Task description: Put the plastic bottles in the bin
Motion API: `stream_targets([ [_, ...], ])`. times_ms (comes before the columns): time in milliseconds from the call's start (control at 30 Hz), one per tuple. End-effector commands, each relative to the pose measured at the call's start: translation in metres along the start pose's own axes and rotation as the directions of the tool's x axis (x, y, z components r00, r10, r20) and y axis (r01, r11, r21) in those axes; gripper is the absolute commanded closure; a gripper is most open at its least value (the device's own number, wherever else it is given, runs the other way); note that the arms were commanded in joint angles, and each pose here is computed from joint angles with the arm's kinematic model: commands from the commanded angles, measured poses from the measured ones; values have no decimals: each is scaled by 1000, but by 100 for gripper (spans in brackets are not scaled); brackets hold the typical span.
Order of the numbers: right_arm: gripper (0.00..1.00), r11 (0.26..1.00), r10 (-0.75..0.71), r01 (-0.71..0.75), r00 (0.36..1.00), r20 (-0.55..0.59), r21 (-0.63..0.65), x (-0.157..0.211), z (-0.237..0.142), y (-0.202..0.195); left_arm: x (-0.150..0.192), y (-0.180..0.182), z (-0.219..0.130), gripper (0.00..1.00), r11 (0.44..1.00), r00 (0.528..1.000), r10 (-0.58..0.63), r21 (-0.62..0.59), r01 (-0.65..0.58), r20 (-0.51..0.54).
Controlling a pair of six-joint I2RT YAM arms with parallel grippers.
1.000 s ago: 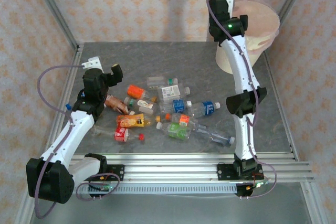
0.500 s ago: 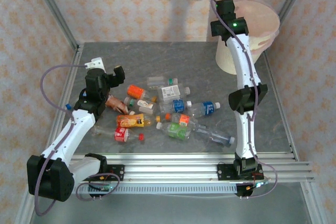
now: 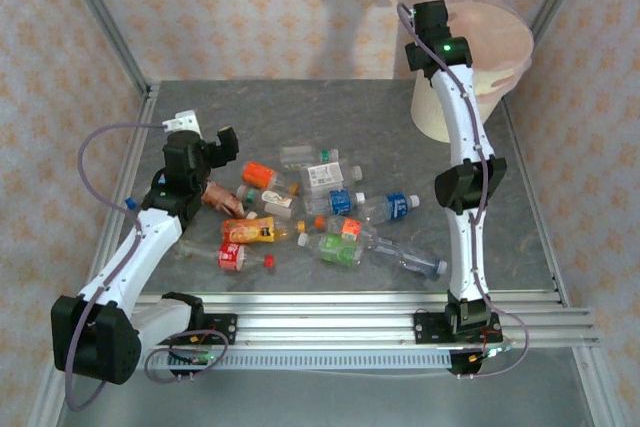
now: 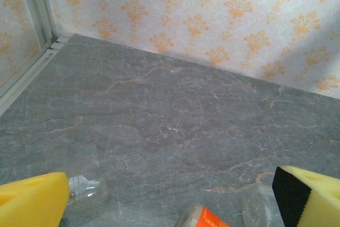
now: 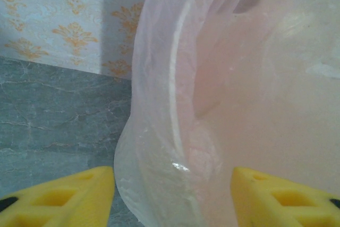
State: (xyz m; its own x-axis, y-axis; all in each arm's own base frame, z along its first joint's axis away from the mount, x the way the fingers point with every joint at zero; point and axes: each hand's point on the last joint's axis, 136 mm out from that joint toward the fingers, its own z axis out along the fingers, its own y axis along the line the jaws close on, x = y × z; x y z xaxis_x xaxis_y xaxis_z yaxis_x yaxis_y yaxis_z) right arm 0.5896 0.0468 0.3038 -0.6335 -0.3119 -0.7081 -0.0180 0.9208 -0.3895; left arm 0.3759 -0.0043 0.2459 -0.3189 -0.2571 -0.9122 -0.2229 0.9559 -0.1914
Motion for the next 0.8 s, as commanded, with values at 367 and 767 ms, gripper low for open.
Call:
stream_targets([
  [367,54,996,11,-12,1000,-10,-83,11,35,3,-12,4,-8,0,998,999,40,-50,-39,8],
  [767,100,979,78,-70,996,34,-194,-4,17,14,-14,4,-4,0,997,999,51,-66,-51,-8],
])
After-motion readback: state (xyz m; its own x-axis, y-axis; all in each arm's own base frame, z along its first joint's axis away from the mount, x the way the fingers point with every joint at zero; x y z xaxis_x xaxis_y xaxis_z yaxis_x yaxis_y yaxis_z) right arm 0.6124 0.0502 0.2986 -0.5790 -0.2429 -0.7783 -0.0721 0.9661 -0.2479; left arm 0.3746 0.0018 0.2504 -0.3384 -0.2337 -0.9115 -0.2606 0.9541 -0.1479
